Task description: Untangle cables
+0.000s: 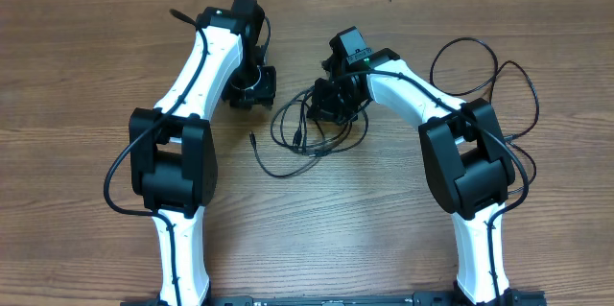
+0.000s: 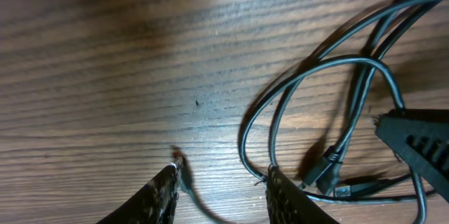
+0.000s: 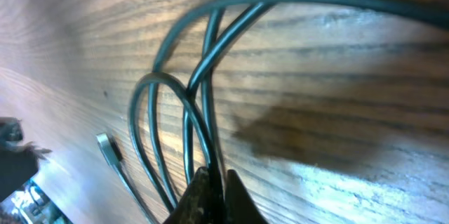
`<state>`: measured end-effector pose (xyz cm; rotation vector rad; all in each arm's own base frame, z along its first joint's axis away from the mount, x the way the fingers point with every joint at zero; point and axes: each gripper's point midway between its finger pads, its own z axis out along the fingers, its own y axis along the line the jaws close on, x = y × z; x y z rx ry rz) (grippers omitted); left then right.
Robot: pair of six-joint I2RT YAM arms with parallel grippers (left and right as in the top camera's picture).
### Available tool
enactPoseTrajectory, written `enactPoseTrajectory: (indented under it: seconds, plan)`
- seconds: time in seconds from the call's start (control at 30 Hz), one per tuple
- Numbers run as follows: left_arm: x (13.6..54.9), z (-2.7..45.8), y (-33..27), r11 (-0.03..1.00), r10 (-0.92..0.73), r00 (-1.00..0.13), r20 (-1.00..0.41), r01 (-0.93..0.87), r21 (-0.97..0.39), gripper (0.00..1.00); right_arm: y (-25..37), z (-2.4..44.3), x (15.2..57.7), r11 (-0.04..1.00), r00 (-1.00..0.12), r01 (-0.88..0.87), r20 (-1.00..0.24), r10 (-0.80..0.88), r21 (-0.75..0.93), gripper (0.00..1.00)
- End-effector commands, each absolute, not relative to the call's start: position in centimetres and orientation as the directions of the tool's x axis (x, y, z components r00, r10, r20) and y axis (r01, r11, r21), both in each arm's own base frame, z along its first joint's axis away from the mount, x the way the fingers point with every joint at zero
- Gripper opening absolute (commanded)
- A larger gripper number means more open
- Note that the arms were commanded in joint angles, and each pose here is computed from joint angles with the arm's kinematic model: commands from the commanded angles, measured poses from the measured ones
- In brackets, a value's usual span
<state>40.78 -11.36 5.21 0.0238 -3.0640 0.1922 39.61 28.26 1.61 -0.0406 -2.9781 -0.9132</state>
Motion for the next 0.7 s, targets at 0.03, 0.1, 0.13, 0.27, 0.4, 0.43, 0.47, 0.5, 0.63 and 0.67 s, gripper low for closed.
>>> enactPoseTrajectory:
  seconds: [0.03, 0.1, 0.13, 0.27, 0.4, 0.43, 0.47, 0.5, 0.63, 0.67]
  plan:
    - [39.7, 3.7, -11.6, 0.99, 0.038, -0.992, 0.12, 0.021, -0.138, 0.41, 28.5, 3.5, 39.6, 0.812, -0.994, -0.109, -0.039, -0.105, 0.573, 0.04]
    - [39.8, 3.7, -11.5, 0.99, 0.049, -0.992, 0.118, 0.032, -0.139, 0.48, 28.5, 5.9, 40.1, 0.801, -0.985, -0.174, -0.095, -0.146, 0.573, 0.04]
    - [39.8, 3.7, -11.5, 0.99, 0.048, -0.992, 0.118, 0.031, -0.139, 0.51, 28.4, 7.2, 40.4, 0.797, -0.98, -0.199, -0.124, -0.155, 0.571, 0.04]
    - [40.0, 3.8, -12.2, 0.984, 0.046, -0.993, 0.111, 0.026, -0.176, 0.53, 26.5, 12.4, 42.5, 0.829, -0.97, -0.211, -0.217, -0.111, 0.519, 0.04]
    - [40.5, 4.1, -13.7, 0.965, 0.05, -0.995, 0.09, 0.025, -0.262, 0.56, 24.3, 16.9, 43.8, 0.837, -0.961, -0.195, -0.269, -0.059, 0.512, 0.04]
    - [40.7, 4.1, -14.0, 0.961, 0.051, -0.995, 0.084, 0.026, -0.277, 0.58, 23.8, 17.5, 44.1, 0.838, -0.96, -0.188, -0.275, -0.047, 0.512, 0.04]
    - [40.9, 4.2, -14.3, 0.957, 0.043, -0.996, 0.077, 0.019, -0.289, 0.58, 23.4, 17.8, 44.2, 0.839, -0.96, -0.182, -0.277, -0.038, 0.512, 0.04]
    - [41.1, 4.2, -14.3, 0.956, 0.034, -0.997, 0.072, 0.011, -0.292, 0.6, 23.0, 17.9, 44.4, 0.841, -0.961, -0.172, -0.276, -0.028, 0.513, 0.04]
    - [41.9, 4.2, -14.5, 0.955, -0.002, -0.999, 0.049, -0.016, -0.296, 0.61, 21.3, 17.3, 44.1, 0.855, -0.975, -0.105, -0.223, 0.012, 0.508, 0.04]
    - [42.0, 4.2, -14.5, 0.955, -0.009, -0.999, 0.047, -0.022, -0.297, 0.61, 20.9, 17.2, 44.0, 0.857, -0.977, -0.094, -0.211, 0.018, 0.506, 0.04]
